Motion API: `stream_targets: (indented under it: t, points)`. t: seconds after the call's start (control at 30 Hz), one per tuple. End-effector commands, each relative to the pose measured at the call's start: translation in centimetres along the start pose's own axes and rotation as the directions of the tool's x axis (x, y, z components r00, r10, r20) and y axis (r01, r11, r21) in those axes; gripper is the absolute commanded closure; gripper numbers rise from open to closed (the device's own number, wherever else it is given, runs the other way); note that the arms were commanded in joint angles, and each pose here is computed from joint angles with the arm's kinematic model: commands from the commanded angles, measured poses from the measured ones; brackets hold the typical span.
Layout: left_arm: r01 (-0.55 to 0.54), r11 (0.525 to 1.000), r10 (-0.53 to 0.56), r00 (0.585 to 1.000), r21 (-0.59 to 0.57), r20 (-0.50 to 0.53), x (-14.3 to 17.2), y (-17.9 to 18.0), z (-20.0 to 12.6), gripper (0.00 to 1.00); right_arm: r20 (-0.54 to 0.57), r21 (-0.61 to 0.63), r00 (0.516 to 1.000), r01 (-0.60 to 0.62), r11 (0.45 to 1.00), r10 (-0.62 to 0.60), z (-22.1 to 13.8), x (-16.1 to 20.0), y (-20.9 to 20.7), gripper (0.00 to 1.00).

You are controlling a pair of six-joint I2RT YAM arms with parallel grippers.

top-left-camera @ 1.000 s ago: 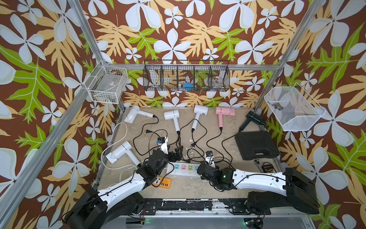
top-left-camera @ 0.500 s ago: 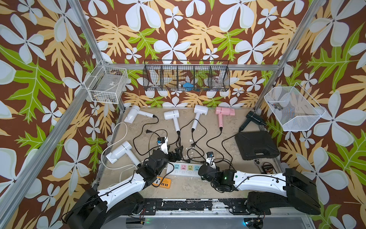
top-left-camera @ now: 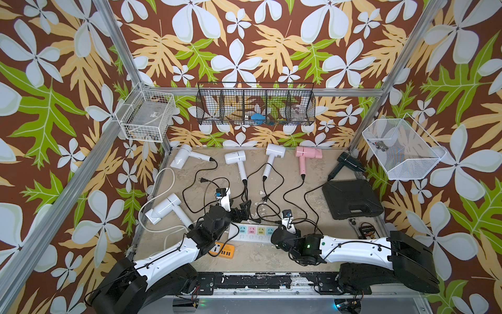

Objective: Charge the blow dryers
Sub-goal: Insert the plug into the socket.

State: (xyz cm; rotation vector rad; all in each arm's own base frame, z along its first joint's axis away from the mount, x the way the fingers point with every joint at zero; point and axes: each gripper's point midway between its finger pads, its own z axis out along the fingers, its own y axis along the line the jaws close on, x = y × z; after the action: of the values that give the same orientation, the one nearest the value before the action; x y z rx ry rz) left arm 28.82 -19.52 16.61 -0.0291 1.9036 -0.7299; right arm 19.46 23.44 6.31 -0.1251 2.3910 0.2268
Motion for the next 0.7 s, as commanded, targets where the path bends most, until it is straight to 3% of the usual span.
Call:
stream_targets:
  t: [0.0, 0.47, 0.67]
  points:
    - [-0.006, 1.0, 0.005, 1.0, 0.016, 0.019, -0.5, -0.4, -0.1, 0.0, -0.163, 0.039, 0.983, 0.09, 0.995, -0.082, -0.4, 3.9, -2.3, 1.0]
    - [-0.006, 1.0, 0.006, 1.0, 0.017, 0.019, -0.5, -0.4, -0.1, 0.0, -0.259, 0.116, 0.953, 0.19, 0.975, -0.155, 0.0, 6.8, -3.9, 1.0]
    - [-0.006, 1.0, 0.006, 1.0, 0.019, 0.019, -0.5, -0.4, -0.1, 0.0, -0.296, 0.097, 0.946, 0.164, 0.982, -0.129, 0.2, 8.2, -4.0, 1.0]
